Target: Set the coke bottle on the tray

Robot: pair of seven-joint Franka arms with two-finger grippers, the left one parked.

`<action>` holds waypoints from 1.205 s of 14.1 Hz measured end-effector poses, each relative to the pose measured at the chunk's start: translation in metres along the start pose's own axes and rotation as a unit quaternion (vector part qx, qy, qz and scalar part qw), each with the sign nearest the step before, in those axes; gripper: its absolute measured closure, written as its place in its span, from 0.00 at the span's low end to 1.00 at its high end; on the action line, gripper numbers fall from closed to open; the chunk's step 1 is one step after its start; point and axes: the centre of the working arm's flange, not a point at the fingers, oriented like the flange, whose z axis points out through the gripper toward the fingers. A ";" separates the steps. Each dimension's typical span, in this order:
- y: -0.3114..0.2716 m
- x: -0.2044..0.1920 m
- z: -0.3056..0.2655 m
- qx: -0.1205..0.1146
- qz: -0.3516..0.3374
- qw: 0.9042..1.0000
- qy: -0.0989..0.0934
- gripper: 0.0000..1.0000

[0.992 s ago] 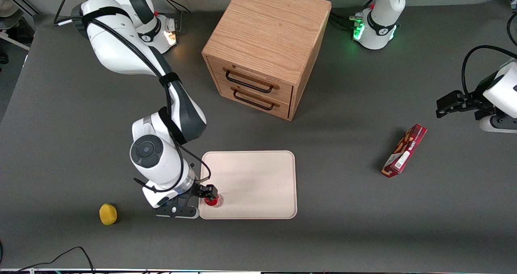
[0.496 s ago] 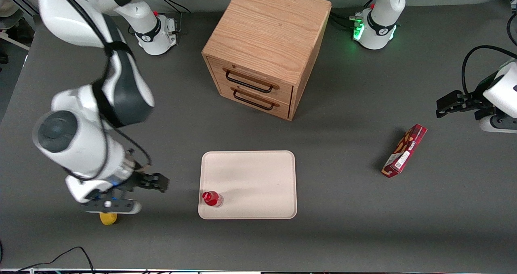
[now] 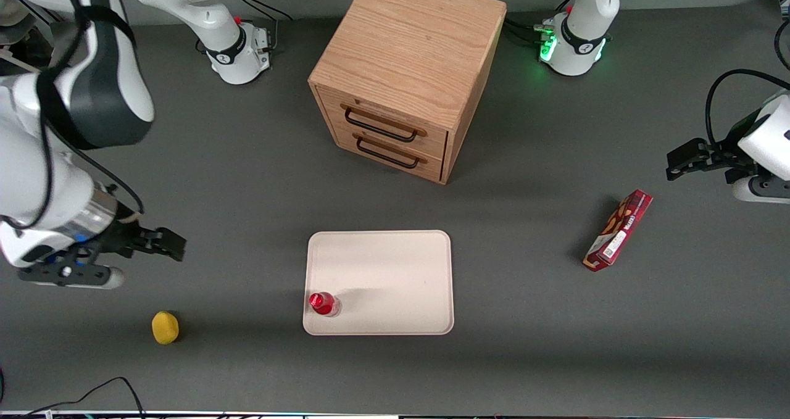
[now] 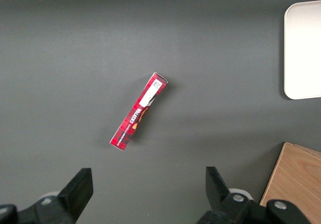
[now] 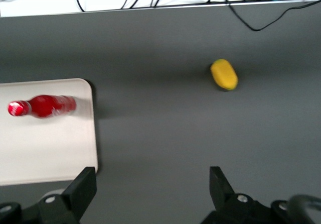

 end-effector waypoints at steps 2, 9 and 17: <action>0.043 -0.010 -0.019 -0.004 0.003 1.000 0.001 0.00; 0.120 -0.063 -0.064 -0.010 -0.006 1.000 -0.005 0.00; 0.139 -0.098 -0.098 -0.007 -0.012 1.000 -0.014 0.00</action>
